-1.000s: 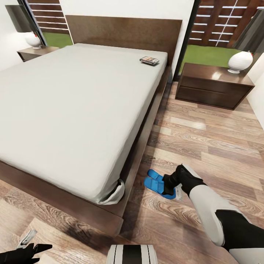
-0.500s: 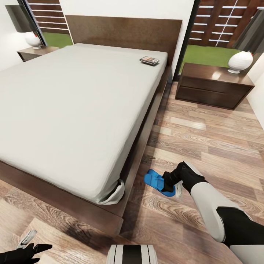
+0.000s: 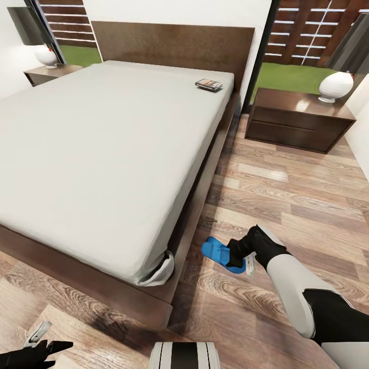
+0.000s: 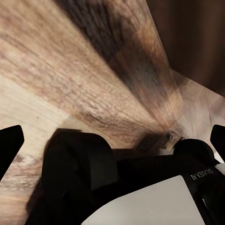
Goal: In the bedroom, move the book from the bed onto either nightstand, and place the two sandals side by side next to the bed.
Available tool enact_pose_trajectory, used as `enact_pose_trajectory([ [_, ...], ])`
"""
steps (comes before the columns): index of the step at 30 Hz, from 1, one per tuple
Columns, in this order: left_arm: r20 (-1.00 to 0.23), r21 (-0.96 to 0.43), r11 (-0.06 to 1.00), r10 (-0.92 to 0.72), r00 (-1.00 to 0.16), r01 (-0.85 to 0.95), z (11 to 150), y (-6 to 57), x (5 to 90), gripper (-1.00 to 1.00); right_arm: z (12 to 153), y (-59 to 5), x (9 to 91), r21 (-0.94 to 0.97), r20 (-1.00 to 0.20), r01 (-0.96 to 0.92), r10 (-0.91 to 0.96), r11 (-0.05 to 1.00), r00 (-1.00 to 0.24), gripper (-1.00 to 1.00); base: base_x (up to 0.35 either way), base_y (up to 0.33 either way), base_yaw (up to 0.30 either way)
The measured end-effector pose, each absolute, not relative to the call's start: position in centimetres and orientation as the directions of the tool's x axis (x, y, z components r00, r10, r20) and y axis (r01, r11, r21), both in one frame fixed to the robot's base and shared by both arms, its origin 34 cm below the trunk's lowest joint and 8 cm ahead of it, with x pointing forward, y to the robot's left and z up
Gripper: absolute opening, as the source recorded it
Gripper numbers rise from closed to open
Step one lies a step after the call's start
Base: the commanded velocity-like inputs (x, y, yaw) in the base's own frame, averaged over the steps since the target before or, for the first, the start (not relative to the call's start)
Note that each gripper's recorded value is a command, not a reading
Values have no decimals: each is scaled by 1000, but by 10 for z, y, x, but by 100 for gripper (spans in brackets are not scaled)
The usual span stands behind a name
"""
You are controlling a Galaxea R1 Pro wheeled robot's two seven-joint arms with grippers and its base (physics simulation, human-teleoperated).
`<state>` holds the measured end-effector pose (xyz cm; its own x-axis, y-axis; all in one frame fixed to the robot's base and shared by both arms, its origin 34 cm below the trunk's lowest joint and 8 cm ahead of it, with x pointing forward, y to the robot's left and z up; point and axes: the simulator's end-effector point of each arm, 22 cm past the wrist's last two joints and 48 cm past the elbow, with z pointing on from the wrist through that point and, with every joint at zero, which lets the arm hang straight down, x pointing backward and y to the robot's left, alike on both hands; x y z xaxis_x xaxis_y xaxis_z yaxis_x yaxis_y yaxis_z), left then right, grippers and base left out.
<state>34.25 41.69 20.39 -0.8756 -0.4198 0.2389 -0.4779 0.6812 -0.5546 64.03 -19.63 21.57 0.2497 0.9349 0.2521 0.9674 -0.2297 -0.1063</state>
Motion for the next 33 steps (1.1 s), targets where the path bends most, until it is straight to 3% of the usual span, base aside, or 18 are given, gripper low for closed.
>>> enact_pose_trajectory([
  [18, 240, -556, 679, -420, -875, -479, 204, 416, 343, 100, 213, -200, 637, -109, 227, 968, 942, -226, 246, -100, 0, 0, 0],
  [33, 242, -561, 675, -420, -875, -479, 203, 412, 343, 100, 212, -210, 631, -143, 145, 940, 933, -309, 328, -100, 0, 0, 0],
])
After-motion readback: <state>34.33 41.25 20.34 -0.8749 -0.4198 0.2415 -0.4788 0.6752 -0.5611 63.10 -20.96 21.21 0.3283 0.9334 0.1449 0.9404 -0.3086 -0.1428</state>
